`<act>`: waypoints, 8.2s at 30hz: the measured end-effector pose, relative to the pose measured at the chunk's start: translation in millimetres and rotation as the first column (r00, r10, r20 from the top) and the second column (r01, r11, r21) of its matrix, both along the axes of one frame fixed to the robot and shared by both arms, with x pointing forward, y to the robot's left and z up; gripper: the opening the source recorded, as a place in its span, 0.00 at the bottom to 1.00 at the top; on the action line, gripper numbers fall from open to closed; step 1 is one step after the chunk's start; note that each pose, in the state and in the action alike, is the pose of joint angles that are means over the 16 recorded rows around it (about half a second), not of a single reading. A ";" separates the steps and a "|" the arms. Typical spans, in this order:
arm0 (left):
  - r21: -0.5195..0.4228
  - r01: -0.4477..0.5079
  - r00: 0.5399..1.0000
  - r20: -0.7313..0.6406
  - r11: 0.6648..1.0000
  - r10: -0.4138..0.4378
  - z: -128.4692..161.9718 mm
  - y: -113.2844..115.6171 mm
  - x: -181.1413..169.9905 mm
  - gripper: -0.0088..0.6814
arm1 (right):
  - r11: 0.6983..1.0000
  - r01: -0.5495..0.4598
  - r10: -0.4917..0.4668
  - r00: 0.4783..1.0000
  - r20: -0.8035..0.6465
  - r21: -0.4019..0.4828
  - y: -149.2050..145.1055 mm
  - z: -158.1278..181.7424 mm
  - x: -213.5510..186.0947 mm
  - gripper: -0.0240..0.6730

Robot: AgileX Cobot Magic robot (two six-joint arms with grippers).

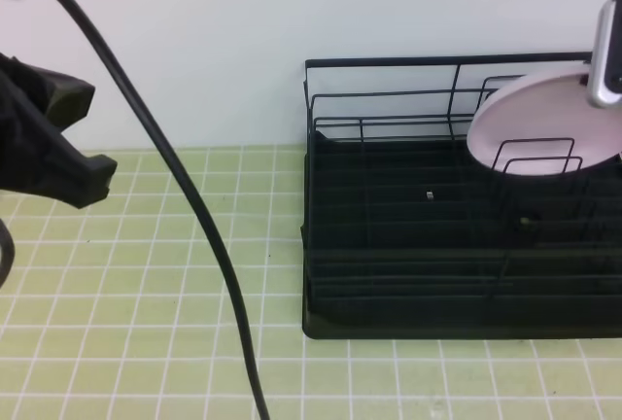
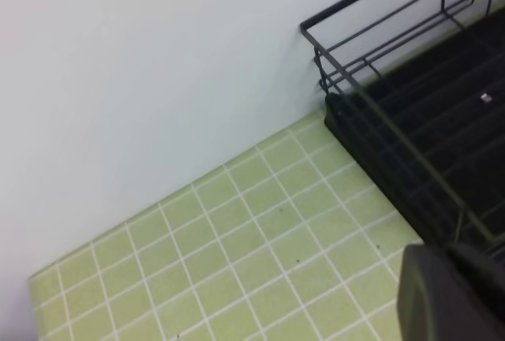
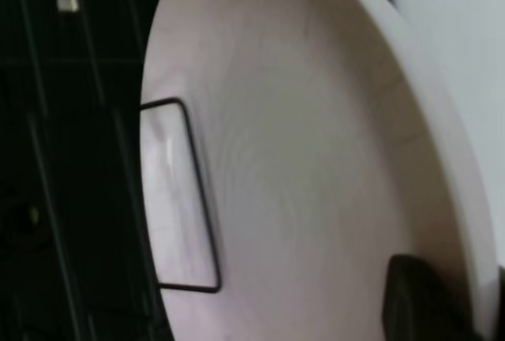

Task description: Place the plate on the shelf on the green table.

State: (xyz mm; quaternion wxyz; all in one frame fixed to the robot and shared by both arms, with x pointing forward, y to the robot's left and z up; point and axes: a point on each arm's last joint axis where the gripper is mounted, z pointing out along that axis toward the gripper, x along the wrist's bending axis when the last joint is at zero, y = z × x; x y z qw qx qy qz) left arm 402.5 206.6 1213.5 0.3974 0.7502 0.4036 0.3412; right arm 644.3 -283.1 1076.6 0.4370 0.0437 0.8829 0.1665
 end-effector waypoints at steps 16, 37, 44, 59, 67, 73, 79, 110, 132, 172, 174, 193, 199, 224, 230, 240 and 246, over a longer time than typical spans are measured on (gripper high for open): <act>-0.018 -0.005 1.000 0.006 1.000 0.005 1.0 -0.4 0.4 0.01 | 0.997 0.043 -0.039 0.998 -0.054 0.068 0.2 -31.3 16.6 0.16; -0.063 0.012 0.999 0.048 0.998 -0.009 5.6 -3.2 1.5 0.01 | 0.974 0.162 -0.167 0.986 0.020 0.161 -5.2 -24.0 24.0 0.65; -0.093 0.004 0.999 0.048 0.996 0.000 6.3 -4.1 2.4 0.01 | 0.969 0.149 -0.158 0.987 0.031 0.197 -2.8 -10.9 18.0 0.67; -0.097 0.001 0.986 0.163 0.995 0.014 17.7 1.4 0.1 0.14 | 0.906 0.097 -0.193 0.961 0.199 0.411 3.8 85.0 -32.8 0.67; -0.137 0.031 0.961 0.276 0.990 0.008 34.5 12.9 -16.4 0.39 | 0.738 0.008 -0.243 0.936 0.255 0.675 10.7 158.8 -98.1 0.67; -0.176 0.045 0.943 0.333 0.983 0.016 45.2 25.6 -34.0 0.51 | 0.581 -0.069 -0.220 0.946 0.239 0.811 17.9 197.7 -164.8 0.62; -0.200 0.042 0.933 0.359 0.979 0.033 51.0 38.3 -49.7 0.43 | 0.517 -0.045 -0.192 0.967 0.167 0.855 22.6 198.4 -227.1 0.41; -0.169 0.000 0.966 0.255 0.986 0.044 -90.9 69.9 -89.6 0.01 | 0.471 0.311 -0.315 0.934 -0.172 0.826 16.0 -10.7 -371.9 0.04; -0.200 -0.015 0.979 0.195 0.980 0.055 -134.1 74.8 -97.2 0.01 | 0.457 0.296 -0.330 0.932 -0.149 0.839 14.7 -20.1 -373.7 0.03; -0.194 -0.020 0.981 0.186 0.981 0.057 -136.2 74.9 -96.9 0.01 | 0.376 0.459 -0.630 0.764 -0.141 0.805 -15.8 -122.5 -353.2 0.03; -0.194 -0.021 0.981 0.186 0.981 0.057 -136.3 75.0 -96.9 0.01 | 0.376 0.458 -0.630 0.764 -0.140 0.805 -15.9 -123.4 -353.0 0.03; -0.192 -0.023 0.981 0.184 0.981 0.059 -136.4 75.1 -96.9 0.01 | 0.376 0.456 -0.630 0.764 -0.139 0.806 -15.9 -123.7 -352.8 0.03; -0.193 -0.043 0.977 0.195 0.980 0.081 -135.8 78.0 -98.2 0.01 | 0.376 0.456 -0.630 0.764 -0.139 0.807 -15.8 -123.7 -352.8 0.03; -0.524 -0.359 0.770 0.302 0.772 0.563 -145.9 100.9 -110.0 0.01 | 0.378 0.456 -0.629 0.765 -0.138 0.806 -15.8 -123.7 -352.8 0.03; -0.533 -0.377 0.769 0.276 0.758 0.577 -188.7 100.9 -108.0 0.01 | 0.377 0.456 -0.629 0.765 -0.138 0.806 -15.8 -123.7 -352.8 0.03; -0.497 -0.386 0.809 0.222 0.777 0.545 -236.3 98.8 -107.7 0.01 | 0.375 0.457 -0.629 0.764 -0.140 0.807 -15.8 -123.7 -352.7 0.03; -0.448 -0.415 0.838 0.151 0.792 0.525 -245.8 98.0 -108.7 0.01 | 0.375 0.457 -0.629 0.764 -0.141 0.807 -15.8 -123.8 -352.7 0.03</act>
